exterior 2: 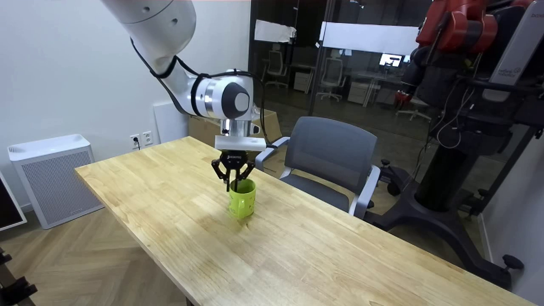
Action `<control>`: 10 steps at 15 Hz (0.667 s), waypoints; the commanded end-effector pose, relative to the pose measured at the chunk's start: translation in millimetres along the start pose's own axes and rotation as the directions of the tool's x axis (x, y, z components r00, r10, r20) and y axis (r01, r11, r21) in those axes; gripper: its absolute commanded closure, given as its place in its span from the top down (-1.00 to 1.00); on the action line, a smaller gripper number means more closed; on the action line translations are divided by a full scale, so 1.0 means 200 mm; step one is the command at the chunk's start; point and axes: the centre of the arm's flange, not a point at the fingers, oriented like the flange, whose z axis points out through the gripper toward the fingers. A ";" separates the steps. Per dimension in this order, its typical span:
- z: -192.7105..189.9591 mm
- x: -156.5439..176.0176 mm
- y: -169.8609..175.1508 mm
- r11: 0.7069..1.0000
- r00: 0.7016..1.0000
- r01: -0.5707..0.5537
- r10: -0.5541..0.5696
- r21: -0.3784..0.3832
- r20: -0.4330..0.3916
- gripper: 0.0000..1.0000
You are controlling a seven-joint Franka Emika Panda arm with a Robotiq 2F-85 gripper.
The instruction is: Move the green cup to the left
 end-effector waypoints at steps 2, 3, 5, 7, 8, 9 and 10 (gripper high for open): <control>-0.06 0.03 0.03 1.000 1.000 -0.016 0.016 0.000 -0.018 0.25; -0.07 0.03 0.03 1.000 1.000 -0.017 0.017 -0.002 -0.021 0.36; -0.09 0.03 0.02 1.000 1.000 -0.019 0.019 -0.005 -0.025 0.65; -0.12 0.03 0.01 1.000 0.999 -0.019 0.019 -0.006 -0.028 0.92; -0.13 0.03 0.00 1.000 0.999 -0.024 0.024 -0.002 -0.028 0.98; -0.15 0.02 -0.02 1.000 0.999 -0.027 0.027 0.008 -0.028 1.00; -0.07 0.03 0.00 1.000 1.000 0.002 -0.002 -0.009 -0.023 0.82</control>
